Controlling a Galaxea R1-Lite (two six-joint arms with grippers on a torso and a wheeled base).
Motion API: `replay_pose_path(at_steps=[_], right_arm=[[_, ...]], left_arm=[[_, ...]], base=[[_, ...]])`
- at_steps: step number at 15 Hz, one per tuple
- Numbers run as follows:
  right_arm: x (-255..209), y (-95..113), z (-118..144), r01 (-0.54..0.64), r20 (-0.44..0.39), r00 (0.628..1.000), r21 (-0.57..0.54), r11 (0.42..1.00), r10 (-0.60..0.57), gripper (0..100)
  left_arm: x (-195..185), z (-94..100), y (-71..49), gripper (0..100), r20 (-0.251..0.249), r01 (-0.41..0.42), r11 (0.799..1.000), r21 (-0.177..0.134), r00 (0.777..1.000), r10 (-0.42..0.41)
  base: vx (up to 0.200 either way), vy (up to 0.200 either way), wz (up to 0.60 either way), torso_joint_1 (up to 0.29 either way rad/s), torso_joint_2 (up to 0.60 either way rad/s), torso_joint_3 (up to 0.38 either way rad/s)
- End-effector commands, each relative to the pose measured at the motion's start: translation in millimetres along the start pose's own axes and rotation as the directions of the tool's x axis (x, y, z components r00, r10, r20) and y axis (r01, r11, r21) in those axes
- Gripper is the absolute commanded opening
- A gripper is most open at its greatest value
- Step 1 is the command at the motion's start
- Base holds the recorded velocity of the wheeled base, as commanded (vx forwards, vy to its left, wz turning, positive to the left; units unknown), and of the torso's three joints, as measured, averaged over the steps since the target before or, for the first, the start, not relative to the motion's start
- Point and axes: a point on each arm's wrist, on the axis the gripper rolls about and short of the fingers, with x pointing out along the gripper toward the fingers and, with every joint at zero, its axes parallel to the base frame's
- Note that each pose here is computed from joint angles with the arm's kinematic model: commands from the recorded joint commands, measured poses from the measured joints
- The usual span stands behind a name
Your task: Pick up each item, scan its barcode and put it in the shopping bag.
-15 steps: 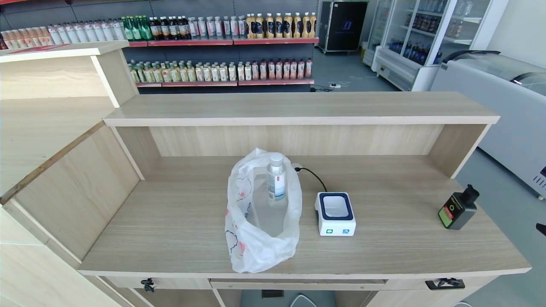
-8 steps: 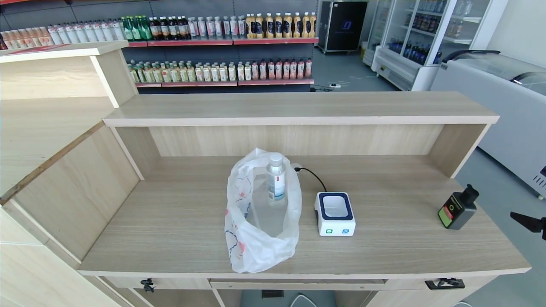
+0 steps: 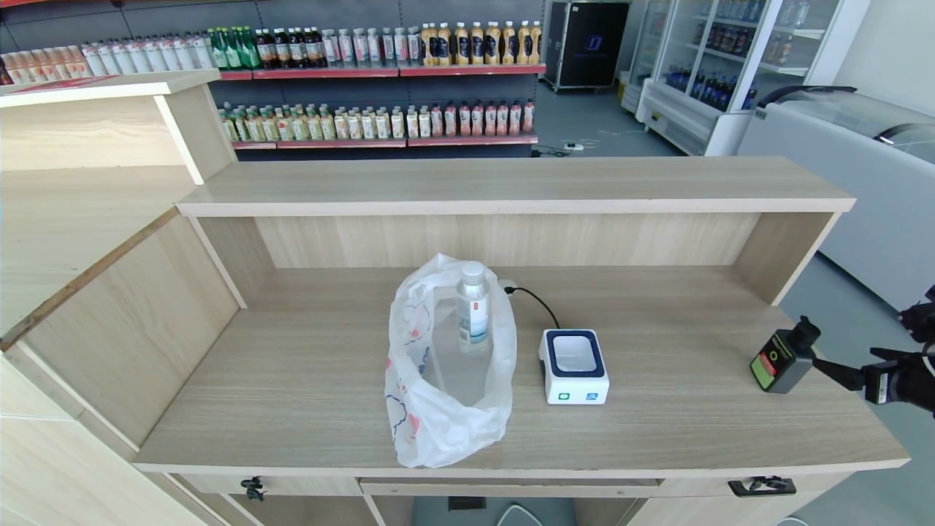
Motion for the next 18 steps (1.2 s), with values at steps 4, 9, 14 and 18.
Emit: replay_pose_path(at_steps=[4, 9, 14, 18], right_arm=[[20.2, 13.8, -7.9, -0.056, -0.001, 0.998, -0.016, 0.998, 0.056, 100], [33.6, 18.0, -13.2, -0.069, 0.022, 0.997, -0.039, 0.997, 0.07, 100], [45.1, 19.2, -14.3, -0.082, 0.028, 0.996, -0.048, 0.995, 0.084, 100], [58.3, 22.1, -13.9, -0.102, 0.037, 0.994, -0.057, 0.993, 0.104, 100]], left_arm=[[0.0, 0.0, 0.0, 100, 0.0, 0.0, 1.0, 0.0, 1.0, 0.0], [0.0, 0.0, 0.0, 100, 0.0, 0.0, 1.0, 0.0, 1.0, 0.0], [0.0, 0.0, 0.0, 100, 0.0, 0.0, 1.0, 0.0, 1.0, 0.0], [0.0, 0.0, 0.0, 100, 0.0, 0.0, 1.0, 0.0, 1.0, 0.0]], base=[[0.0, 0.0, 0.0, 0.0, 0.0, 0.0], [0.0, 0.0, 0.0, 0.0, 0.0, 0.0], [0.0, 0.0, 0.0, 0.0, 0.0, 0.0], [0.0, 0.0, 0.0, 0.0, 0.0, 0.0]])
